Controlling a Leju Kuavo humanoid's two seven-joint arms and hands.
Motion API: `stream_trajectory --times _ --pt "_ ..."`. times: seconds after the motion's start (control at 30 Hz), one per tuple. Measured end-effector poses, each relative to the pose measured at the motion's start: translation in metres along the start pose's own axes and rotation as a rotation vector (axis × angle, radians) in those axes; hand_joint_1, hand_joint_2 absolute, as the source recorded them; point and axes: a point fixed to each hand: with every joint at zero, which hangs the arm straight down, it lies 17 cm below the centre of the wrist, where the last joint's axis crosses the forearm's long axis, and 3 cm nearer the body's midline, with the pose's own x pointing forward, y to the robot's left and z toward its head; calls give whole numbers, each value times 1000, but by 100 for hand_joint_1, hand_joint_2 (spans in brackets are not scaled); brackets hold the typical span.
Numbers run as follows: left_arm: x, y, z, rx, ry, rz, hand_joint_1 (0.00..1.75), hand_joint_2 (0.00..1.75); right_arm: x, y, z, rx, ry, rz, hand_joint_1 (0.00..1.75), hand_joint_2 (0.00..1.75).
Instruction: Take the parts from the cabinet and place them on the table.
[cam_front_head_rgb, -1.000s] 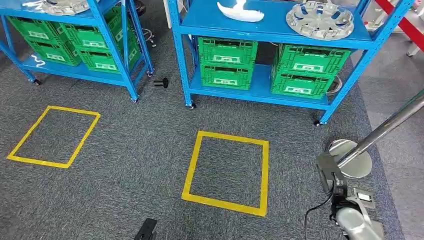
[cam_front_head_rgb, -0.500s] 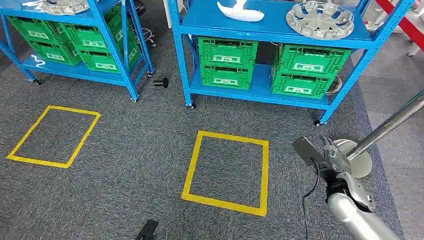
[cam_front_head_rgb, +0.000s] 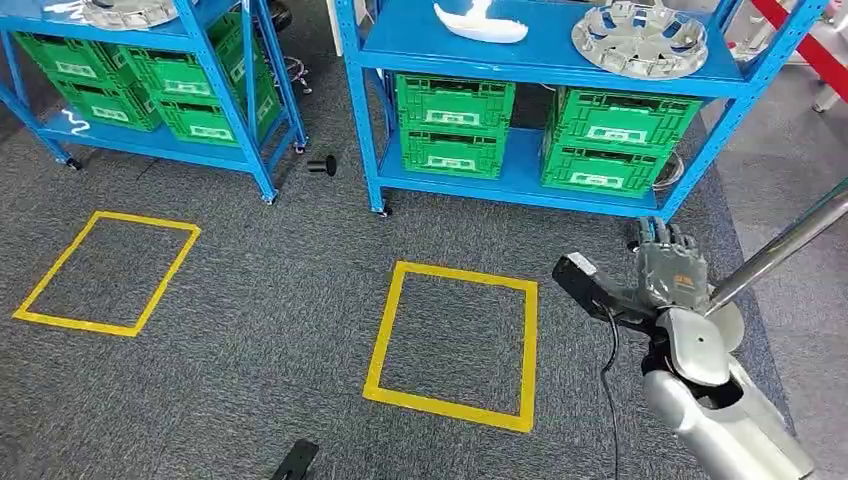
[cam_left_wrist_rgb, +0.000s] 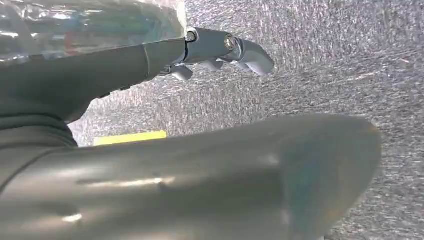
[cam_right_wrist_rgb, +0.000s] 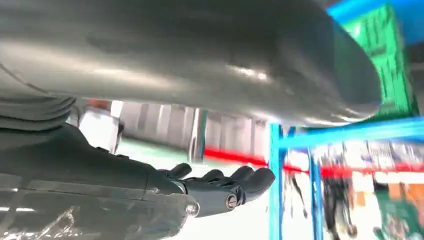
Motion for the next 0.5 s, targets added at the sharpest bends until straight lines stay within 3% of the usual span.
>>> stream_trajectory --times 0.27,0.5 --pt "-4 -1 -1 -11 18 -21 0 0 10 -28 3 -94 -6 124 0 0" --pt "-7 4 -2 -3 30 -37 0 0 21 -34 6 -111 -29 112 0 0"
